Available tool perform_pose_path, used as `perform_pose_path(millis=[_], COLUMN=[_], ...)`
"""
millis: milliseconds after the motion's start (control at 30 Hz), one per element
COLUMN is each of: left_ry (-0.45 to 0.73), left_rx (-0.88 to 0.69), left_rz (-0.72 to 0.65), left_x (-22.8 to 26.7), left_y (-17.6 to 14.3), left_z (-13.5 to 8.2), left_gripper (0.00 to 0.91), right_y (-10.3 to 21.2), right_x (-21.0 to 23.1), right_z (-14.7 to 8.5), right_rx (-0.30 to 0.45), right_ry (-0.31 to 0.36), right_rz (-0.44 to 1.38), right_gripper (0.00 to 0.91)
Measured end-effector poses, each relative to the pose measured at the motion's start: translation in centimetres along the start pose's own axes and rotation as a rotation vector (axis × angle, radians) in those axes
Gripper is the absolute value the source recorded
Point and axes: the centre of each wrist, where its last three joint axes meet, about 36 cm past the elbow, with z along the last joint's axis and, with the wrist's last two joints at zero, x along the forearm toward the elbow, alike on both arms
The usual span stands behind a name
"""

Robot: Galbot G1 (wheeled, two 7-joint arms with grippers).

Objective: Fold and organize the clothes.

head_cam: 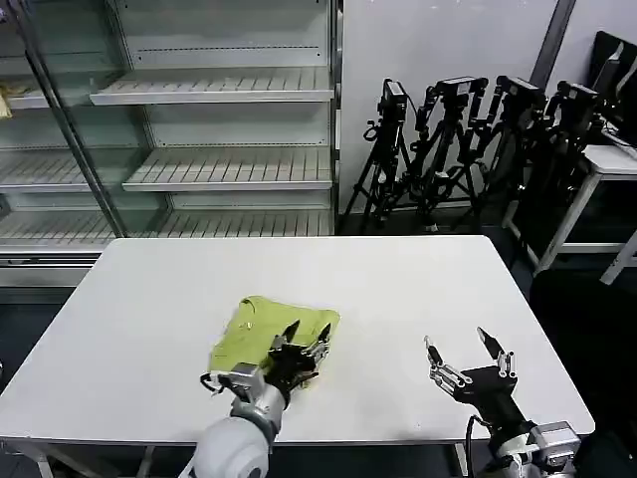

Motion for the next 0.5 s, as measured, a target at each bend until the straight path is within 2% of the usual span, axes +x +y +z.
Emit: perform_pose_path(millis=[500], left_ry=[-0.017], left_rx=[-0.018], left_rz=[-0.165], left_x=[7.0], left_y=[4.5], left_z=[-1.6], left_gripper=[0.907], right_y=[0.4], right_x=[-0.7], right_z=[0.2], right_rx=[-0.029], right_ry=[-0.022], right_rz=[-0.001], right_gripper=[0.907])
